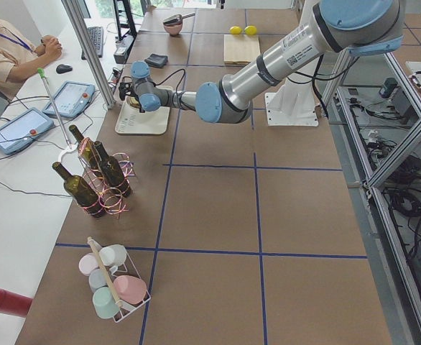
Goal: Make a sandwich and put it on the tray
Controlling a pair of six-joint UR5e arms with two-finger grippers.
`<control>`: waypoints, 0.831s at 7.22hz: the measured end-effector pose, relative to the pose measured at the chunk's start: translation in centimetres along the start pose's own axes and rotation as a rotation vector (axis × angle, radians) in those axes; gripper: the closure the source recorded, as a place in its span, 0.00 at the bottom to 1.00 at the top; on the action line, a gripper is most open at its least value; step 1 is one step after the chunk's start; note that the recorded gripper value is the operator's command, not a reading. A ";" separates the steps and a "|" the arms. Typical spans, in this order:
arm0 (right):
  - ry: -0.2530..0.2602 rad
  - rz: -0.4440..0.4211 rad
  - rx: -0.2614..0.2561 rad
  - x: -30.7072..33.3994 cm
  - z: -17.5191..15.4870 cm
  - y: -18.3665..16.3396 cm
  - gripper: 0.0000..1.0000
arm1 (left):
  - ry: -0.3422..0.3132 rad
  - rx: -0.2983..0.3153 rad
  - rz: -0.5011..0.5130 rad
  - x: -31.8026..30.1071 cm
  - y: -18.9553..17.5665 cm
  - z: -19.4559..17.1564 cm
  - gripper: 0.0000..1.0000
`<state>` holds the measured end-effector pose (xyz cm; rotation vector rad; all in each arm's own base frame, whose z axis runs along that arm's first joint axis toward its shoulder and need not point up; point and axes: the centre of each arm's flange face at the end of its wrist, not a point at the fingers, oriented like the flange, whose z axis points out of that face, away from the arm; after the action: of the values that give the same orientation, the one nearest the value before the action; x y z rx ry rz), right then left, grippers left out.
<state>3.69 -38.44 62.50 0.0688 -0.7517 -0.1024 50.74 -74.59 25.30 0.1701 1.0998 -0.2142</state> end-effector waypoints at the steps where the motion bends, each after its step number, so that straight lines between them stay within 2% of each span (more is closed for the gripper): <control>1: 0.000 0.000 0.000 0.0 0.0 0.0 0.00 | 0.000 0.006 0.004 0.1 0.1 0.1 0.00; 4: 0.000 -0.002 0.001 -0.1 -0.1 -0.1 0.00 | 0.008 0.019 0.062 0.8 0.1 -0.4 0.00; 6: 0.000 -0.003 0.004 -0.1 -0.1 -0.2 0.00 | 0.056 0.033 0.116 1.4 2.2 -3.7 0.00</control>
<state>3.69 -38.57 62.31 0.0737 -0.7518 -0.1042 48.72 -71.70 22.46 0.2698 1.1388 -0.1237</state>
